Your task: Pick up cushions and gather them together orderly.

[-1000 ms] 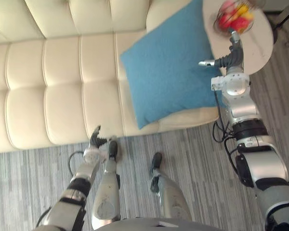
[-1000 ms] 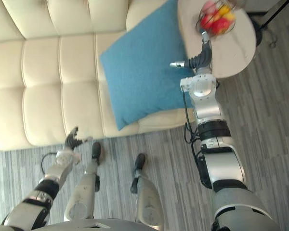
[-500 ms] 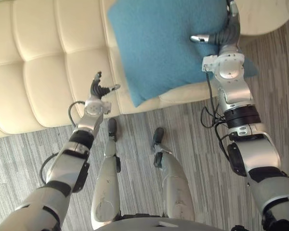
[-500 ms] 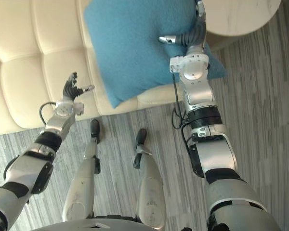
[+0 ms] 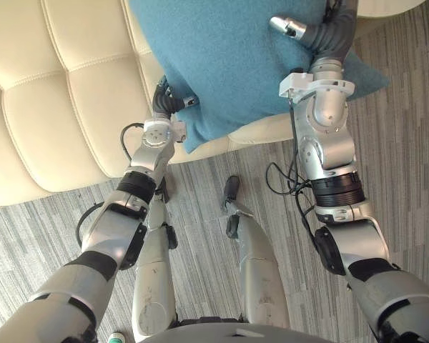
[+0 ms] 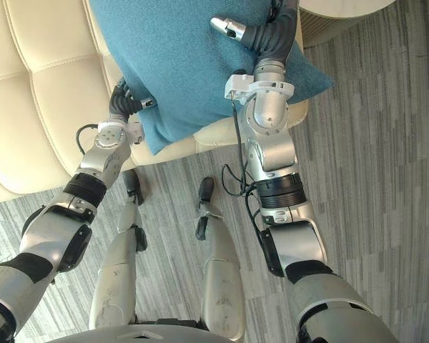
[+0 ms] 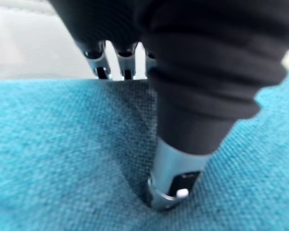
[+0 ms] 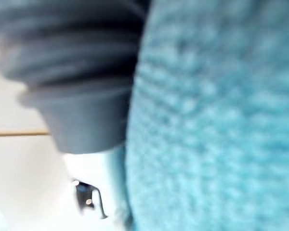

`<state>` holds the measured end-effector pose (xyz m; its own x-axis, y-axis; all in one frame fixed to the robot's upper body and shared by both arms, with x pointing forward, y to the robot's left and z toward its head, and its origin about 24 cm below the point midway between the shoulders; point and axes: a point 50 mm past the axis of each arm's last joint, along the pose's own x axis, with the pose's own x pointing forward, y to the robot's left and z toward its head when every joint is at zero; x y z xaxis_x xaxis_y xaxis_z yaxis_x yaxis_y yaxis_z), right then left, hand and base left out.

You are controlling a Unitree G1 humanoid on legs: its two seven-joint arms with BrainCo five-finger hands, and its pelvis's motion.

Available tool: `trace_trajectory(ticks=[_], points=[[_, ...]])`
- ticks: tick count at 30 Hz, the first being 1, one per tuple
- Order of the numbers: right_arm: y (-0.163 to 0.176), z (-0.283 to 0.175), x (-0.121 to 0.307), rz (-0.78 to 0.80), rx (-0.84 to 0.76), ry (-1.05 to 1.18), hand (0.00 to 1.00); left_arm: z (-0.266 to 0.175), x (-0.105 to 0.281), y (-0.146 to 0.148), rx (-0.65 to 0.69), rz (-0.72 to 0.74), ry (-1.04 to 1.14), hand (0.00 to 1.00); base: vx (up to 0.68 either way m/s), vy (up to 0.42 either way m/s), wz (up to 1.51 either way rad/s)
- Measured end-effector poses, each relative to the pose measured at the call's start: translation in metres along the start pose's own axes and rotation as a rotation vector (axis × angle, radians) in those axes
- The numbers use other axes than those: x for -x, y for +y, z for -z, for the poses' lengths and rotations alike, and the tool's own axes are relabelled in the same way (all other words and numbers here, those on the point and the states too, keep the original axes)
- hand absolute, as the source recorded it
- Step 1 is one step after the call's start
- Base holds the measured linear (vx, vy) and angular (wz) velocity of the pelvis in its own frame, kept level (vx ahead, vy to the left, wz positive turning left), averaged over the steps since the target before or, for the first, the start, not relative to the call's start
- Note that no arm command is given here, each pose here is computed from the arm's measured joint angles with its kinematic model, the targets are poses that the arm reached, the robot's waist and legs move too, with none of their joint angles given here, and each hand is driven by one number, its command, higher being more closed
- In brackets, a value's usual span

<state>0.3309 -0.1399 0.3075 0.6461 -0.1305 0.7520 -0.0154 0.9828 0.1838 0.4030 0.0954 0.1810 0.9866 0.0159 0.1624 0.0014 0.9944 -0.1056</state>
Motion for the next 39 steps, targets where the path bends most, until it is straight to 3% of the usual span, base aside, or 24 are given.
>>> trace_trajectory(ticks=[11,22,27,31,39], points=[[-0.002,0.005,0.009,0.0,-0.017,0.009,1.0,-0.006,0.012,0.003,0.091,-0.035,-0.056,1.0,0.03,-0.026,0.02],[-0.035,0.071,0.128,0.172,-0.126,0.382,1.0,0.003,0.055,0.03,0.208,-0.101,-0.15,1.0,0.04,-0.065,0.14],[-0.034,0.078,0.164,0.155,-0.154,0.476,1.0,0.022,0.089,0.039,0.258,-0.148,-0.146,1.0,0.03,-0.061,0.17],[-0.033,0.076,0.201,0.147,-0.183,0.556,1.0,0.062,0.129,0.05,0.283,-0.225,-0.041,1.0,0.08,-0.052,0.22],[-0.028,0.079,0.234,0.089,-0.147,0.645,1.0,0.097,0.178,0.071,0.308,-0.291,0.086,1.0,0.07,-0.014,0.14]])
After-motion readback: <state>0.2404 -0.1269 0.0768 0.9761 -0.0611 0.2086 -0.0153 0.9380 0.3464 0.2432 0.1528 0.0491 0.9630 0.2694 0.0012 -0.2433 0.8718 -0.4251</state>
